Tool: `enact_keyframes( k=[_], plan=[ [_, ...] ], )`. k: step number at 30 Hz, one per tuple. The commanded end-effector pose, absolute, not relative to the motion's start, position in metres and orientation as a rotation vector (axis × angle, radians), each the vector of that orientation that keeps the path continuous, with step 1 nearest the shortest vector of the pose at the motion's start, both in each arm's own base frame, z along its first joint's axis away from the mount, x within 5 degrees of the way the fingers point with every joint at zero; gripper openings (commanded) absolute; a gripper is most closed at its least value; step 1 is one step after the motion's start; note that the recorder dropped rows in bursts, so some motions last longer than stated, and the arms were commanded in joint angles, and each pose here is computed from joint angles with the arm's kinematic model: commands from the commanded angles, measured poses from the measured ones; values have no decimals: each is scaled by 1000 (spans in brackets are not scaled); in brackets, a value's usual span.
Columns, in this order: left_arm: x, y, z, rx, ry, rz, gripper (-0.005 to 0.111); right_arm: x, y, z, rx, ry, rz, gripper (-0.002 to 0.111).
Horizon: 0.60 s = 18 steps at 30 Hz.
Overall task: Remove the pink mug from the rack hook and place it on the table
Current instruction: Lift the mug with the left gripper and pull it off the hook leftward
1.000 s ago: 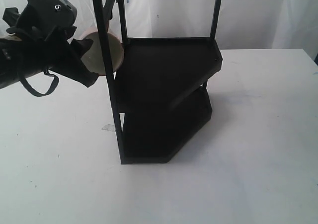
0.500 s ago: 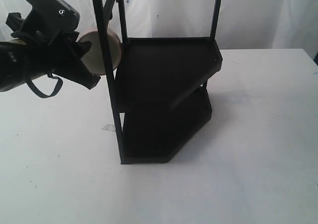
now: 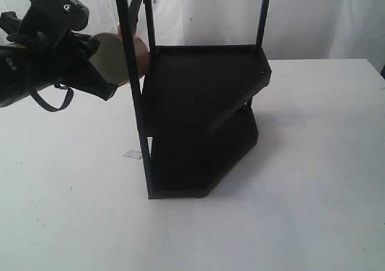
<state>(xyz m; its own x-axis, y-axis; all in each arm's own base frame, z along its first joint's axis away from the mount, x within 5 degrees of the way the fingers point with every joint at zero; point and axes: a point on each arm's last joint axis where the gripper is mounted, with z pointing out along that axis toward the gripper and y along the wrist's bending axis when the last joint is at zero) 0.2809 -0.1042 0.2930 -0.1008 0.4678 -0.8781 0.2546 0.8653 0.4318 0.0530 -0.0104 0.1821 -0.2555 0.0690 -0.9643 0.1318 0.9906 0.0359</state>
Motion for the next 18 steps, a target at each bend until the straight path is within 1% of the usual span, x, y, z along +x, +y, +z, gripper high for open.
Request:
enact_keyframes(
  k=[1,2,4,9,14,18],
  plan=[
    [281,-102,297,484,1686,193,0,53,-10,182,141,1819,-62,0],
    [281,-98,300,418,1677,200,0,53,-10,182,141,1819,-62,0],
    [277,-95,307,384,1663,192,0,53,-10,182,141,1819,-62,0],
    [266,-90,321,373,1649,188,0,53,-10,182,141,1819,-62,0],
    [255,-78,324,387,1725,298,0,53,-10,182,141,1819,-62,0],
    [246,-76,328,403,1769,269,0,53,-10,182,141,1819,-62,0]
  ],
)
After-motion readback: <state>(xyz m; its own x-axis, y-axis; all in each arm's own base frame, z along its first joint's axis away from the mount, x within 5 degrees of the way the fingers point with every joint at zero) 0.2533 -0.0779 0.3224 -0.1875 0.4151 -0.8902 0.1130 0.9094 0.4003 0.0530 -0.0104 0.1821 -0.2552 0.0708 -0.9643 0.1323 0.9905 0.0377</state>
